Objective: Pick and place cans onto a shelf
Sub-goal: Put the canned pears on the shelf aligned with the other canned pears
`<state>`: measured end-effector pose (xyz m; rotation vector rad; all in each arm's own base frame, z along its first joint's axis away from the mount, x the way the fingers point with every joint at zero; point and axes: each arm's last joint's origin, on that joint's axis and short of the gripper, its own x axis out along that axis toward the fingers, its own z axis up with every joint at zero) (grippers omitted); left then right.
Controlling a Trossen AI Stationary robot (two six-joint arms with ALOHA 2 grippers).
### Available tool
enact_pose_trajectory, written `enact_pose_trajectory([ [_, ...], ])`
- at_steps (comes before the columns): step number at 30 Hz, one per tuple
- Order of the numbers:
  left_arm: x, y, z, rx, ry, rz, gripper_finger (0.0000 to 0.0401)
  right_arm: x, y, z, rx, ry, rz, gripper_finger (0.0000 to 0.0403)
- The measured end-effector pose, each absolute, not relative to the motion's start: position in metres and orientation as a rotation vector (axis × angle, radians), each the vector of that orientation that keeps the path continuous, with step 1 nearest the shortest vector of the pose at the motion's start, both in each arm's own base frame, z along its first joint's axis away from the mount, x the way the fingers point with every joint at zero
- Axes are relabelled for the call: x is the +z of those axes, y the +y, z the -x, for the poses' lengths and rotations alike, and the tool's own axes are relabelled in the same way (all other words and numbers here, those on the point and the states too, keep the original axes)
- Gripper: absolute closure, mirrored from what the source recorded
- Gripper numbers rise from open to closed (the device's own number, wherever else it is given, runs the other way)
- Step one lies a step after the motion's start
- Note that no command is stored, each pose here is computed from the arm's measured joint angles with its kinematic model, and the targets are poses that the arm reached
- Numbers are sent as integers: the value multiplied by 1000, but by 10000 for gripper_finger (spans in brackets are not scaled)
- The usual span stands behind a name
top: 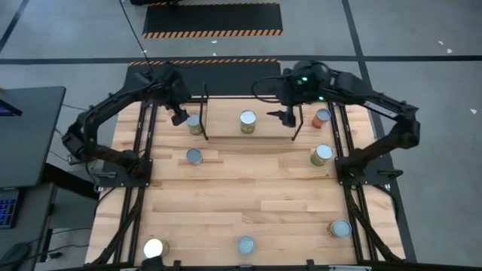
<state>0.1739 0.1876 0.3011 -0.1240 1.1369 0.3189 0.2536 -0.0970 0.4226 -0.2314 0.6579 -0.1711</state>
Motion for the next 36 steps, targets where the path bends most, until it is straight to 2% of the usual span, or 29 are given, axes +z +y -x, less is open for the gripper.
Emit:
enact_pose_trajectory([
  [5,278,200,-186,209,1235,50,76,433,-86,-243,-237,622,204,22],
  [13,249,213,-198,205,1326,148,50,431,-84,-245,-241,636,182,22],
  [23,248,215,-205,229,1308,102,49,428,-92,-249,-258,643,184,22],
  [30,247,212,-202,252,1336,176,48,428,-94,-246,-266,646,179,22],
  [36,249,215,-209,292,1276,141,49,428,-94,-247,-265,645,179,22],
])
